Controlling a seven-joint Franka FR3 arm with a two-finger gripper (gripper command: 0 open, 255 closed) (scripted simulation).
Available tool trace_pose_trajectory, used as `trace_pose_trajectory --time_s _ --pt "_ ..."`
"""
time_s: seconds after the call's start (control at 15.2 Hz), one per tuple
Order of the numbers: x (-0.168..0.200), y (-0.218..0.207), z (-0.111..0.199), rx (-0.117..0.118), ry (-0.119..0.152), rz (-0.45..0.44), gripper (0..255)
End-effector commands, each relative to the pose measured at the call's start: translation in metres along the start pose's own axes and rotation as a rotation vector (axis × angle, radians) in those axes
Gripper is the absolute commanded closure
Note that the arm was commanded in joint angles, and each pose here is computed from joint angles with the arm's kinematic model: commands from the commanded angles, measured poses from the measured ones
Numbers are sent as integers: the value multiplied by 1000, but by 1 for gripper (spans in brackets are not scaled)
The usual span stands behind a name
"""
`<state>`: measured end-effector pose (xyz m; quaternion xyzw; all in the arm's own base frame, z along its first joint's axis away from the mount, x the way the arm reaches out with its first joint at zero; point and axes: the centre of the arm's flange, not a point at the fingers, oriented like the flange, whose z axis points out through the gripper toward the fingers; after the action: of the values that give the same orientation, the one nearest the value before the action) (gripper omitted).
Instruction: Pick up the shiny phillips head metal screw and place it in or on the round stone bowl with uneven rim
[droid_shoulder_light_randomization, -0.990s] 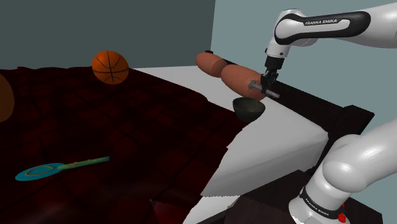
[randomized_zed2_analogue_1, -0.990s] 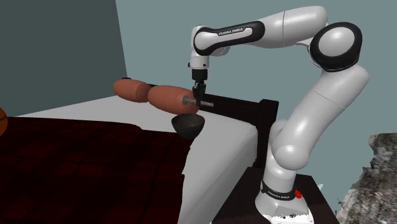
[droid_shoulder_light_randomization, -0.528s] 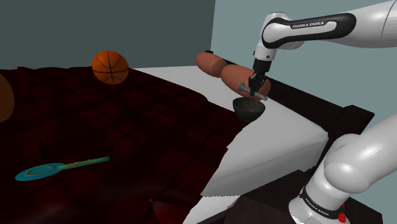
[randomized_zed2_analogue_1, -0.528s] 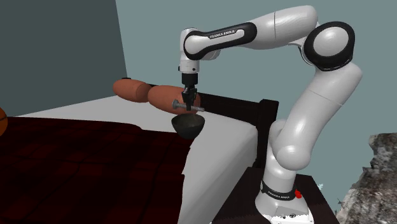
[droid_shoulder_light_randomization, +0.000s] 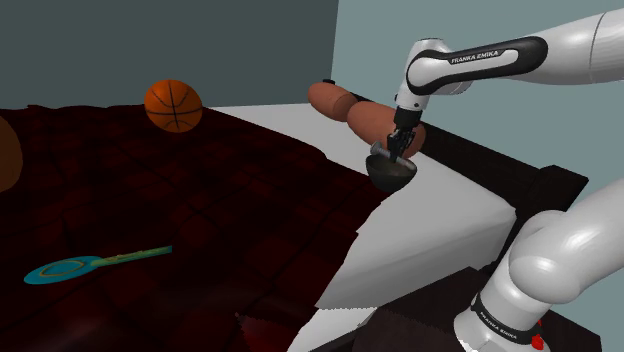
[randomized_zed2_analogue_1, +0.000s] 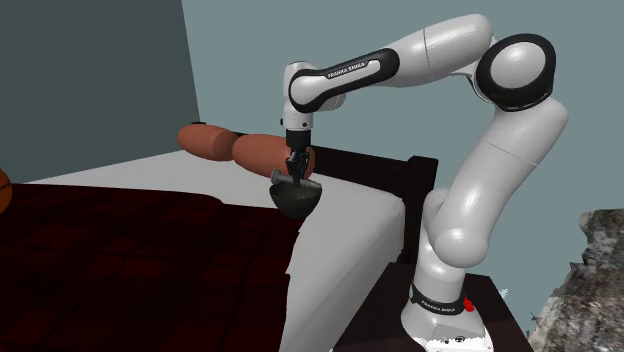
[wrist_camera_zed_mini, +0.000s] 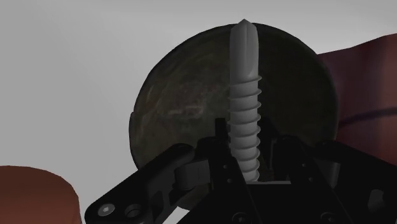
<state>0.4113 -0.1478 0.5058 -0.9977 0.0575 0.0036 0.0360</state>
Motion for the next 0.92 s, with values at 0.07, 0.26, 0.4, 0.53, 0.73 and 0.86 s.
trace_pose_trajectory --time_s 0.07,0.26,0.4,0.53,0.73,0.86 --pt "0 0 7 0 1 0 255" --pt "0 0 7 0 1 0 255" --pt "0 0 7 0 1 0 255" --pt "0 0 7 0 1 0 0" --pt "0 0 7 0 1 0 0" --pt "0 0 7 0 1 0 0"
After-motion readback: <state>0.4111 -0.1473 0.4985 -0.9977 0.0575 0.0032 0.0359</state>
